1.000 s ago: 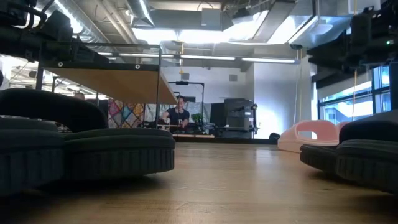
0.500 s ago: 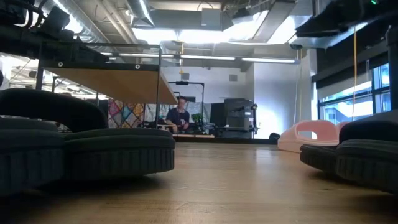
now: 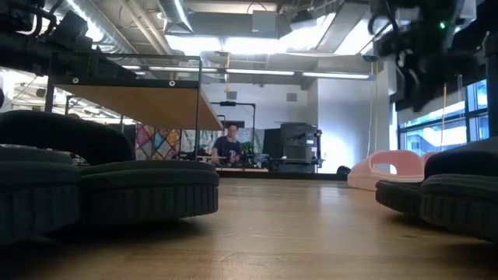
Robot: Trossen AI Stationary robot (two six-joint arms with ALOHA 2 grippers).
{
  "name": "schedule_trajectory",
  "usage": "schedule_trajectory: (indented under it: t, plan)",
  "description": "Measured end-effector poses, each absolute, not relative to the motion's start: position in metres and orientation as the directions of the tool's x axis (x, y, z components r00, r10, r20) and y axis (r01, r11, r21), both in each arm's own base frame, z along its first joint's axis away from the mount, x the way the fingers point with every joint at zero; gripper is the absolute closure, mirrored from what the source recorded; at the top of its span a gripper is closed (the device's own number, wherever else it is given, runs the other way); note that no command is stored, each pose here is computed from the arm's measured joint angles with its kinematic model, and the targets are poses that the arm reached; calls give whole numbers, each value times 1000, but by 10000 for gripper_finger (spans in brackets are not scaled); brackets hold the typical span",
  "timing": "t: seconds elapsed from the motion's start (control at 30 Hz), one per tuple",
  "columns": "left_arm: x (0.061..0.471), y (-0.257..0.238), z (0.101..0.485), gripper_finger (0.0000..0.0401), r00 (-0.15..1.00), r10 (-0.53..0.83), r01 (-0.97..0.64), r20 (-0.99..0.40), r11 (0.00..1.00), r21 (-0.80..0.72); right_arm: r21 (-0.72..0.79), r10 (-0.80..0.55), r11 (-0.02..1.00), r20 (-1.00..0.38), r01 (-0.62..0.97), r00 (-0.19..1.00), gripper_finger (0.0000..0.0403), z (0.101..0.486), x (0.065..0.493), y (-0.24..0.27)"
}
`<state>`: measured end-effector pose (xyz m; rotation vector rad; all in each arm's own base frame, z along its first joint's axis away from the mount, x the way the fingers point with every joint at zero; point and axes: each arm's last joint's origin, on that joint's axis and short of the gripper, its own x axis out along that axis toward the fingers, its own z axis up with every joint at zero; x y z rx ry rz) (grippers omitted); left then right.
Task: Pick and place slides into the shelf
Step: Put the right pink slide on the shelf
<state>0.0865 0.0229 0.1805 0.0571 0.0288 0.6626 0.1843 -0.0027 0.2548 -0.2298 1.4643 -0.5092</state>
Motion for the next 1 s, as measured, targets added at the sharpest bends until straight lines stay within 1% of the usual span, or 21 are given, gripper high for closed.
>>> schedule_trajectory:
  t: [0.1,0.17,0.27,0.37,0.47,0.57,1.0]
  plan:
    - [86,23,180,184,788,615,-614,-9,787,62,-441,-438,886,-897,144,-58,199,234,186,3]
    - [86,23,180,184,788,615,-614,-10,787,62,-423,-415,895,-906,141,-82,199,222,186,5]
    - [86,23,180,184,788,615,-613,-13,787,64,-379,-370,914,-925,144,-85,199,204,184,8]
    - [86,23,180,184,788,615,-613,-13,787,69,-373,-366,916,-928,148,-76,199,189,181,7]
    - [86,23,180,184,788,615,-613,-13,787,70,-385,-376,910,-922,151,-89,199,188,183,7]
    - [86,23,180,184,788,615,-613,-13,787,70,-424,-414,891,-906,161,-93,199,189,183,6]
    - [86,23,176,184,787,615,-610,-45,787,91,-425,-410,882,-905,203,-113,199,188,183,-3]
